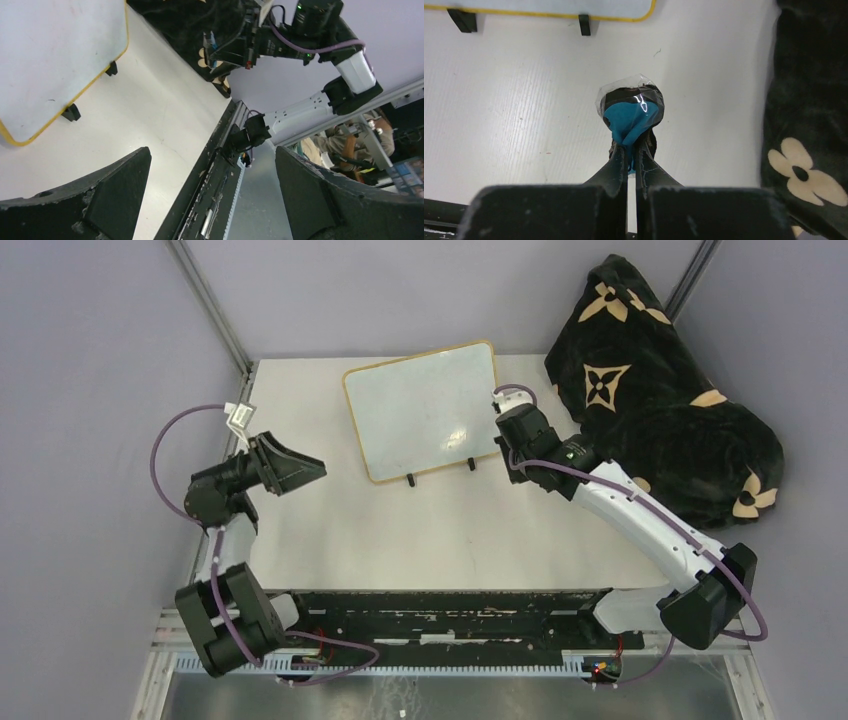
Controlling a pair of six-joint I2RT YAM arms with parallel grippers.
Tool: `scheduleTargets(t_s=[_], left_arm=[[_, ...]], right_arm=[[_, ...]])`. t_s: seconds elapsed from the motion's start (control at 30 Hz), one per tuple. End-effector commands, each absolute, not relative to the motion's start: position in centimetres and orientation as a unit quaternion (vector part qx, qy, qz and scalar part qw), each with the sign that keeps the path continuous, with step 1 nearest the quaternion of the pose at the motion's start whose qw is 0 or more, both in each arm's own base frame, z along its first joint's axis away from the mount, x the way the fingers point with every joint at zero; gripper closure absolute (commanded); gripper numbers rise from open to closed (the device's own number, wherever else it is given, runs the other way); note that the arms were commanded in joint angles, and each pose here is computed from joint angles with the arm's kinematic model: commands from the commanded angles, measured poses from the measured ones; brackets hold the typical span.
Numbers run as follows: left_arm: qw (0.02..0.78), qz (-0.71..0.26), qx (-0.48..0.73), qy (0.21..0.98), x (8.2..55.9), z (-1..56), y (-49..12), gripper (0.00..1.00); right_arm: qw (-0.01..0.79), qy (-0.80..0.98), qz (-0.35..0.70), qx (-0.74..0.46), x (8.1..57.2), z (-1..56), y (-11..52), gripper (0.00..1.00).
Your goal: Erase the whiteboard
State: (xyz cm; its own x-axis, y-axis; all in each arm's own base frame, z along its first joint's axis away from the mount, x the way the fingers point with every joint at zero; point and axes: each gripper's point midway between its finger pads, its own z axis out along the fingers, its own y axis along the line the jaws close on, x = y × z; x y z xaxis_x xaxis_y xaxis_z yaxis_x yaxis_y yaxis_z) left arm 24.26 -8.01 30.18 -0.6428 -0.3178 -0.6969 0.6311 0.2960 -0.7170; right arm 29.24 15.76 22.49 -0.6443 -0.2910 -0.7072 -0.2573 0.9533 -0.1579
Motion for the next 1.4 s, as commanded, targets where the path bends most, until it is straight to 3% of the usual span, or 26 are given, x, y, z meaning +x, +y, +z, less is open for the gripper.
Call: scheduleTargets(t_s=[0.0,0.23,0.5,0.73,1.1,1.17,1.23,1.37], left_arm=[[0.452,-0.512,0.204,0.701,19.5,30.0,-9.5,0.01],[0.563,-0.387,0.208,0.7,18.5,31.9,-6.9,0.01],[0.65,-0.218,0.113,0.719,19.9,33.2,1.6,0.01],[0.65,-0.219,0.071,0.724,20.1,31.6,3.6,0.01],[0.692,-0.22,0.012,0.688,23.7,33.5,7.9,0.01],[0.668,-0.162,-0.023,0.726,25.9,31.8,10.0,0.01],[0.605,-0.119,0.014,0.787,28.9,28.3,7.9,0.01],[0.582,-0.103,0.034,0.806,31.7,26.1,4.9,0.01]], right_arm=[[0.402,0.907,-0.008,-0.129,28.9,22.1,15.8,0.99],[0.367,0.922,-0.039,-0.116,29.2,18.2,15.5,0.99],[0.31,0.944,-0.055,-0.1,28.4,12.7,14.9,0.99],[0.262,0.96,-0.056,-0.086,28.0,8.0,14.4,1.0],[0.253,0.962,-0.07,-0.077,29.3,6.7,14.3,1.0],[0.253,0.962,-0.075,-0.076,29.4,6.6,14.1,0.99],[0.255,0.961,-0.077,-0.073,29.6,6.7,13.9,0.99],[0.261,0.96,-0.072,-0.064,30.0,7.1,13.6,0.99]])
